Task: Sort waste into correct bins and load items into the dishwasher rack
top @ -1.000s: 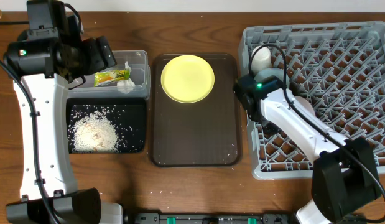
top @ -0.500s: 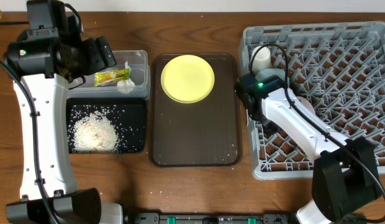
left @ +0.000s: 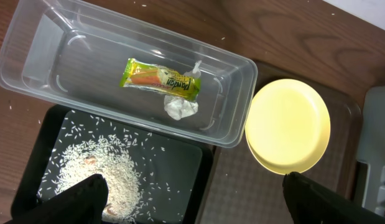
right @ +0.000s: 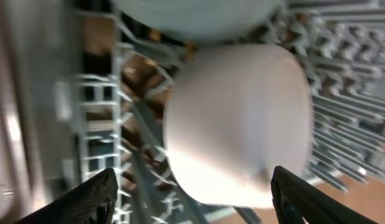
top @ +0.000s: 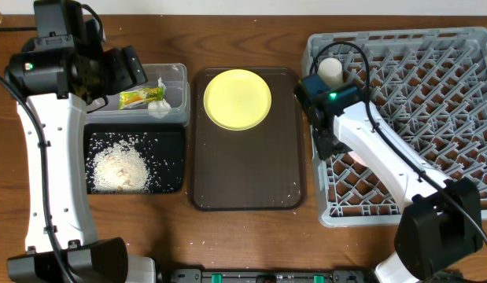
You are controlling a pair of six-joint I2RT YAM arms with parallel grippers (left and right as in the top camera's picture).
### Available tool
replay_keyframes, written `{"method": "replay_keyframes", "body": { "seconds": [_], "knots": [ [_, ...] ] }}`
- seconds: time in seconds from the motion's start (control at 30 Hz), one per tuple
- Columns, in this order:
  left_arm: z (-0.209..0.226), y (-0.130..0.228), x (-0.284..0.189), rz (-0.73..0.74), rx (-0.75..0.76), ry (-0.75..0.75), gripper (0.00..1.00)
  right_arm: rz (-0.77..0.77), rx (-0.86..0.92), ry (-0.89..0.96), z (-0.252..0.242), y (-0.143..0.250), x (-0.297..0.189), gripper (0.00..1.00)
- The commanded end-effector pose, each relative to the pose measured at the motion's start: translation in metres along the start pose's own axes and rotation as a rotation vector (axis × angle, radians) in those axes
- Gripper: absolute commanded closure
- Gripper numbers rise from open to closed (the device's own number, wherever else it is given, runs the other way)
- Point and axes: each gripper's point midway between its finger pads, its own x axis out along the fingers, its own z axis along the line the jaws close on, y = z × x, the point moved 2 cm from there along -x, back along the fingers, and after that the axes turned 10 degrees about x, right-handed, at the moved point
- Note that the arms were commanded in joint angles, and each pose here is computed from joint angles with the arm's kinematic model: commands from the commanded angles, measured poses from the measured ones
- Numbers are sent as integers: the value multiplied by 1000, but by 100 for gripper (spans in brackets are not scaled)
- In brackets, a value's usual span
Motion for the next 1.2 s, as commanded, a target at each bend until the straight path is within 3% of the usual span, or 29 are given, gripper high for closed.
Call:
{"method": "replay_keyframes", "body": {
  "seconds": [0.0,0.47,0.93,1.17],
  "knots": [
    [3,-3,-4,-13,-15,-13,7,10,-22,-57,5,-2,-4,23],
    [3,-3,-4,-13,-15,-14,7,49,-74,98,-23,11,-4,18],
    [3,-3,-4,-13,-15,-13,7,119,-105,184,-37,31,19,20],
    [3,-3,-4,-13,-15,-13,7,98,-62,190,-40,26,25,34]
  ]
}}
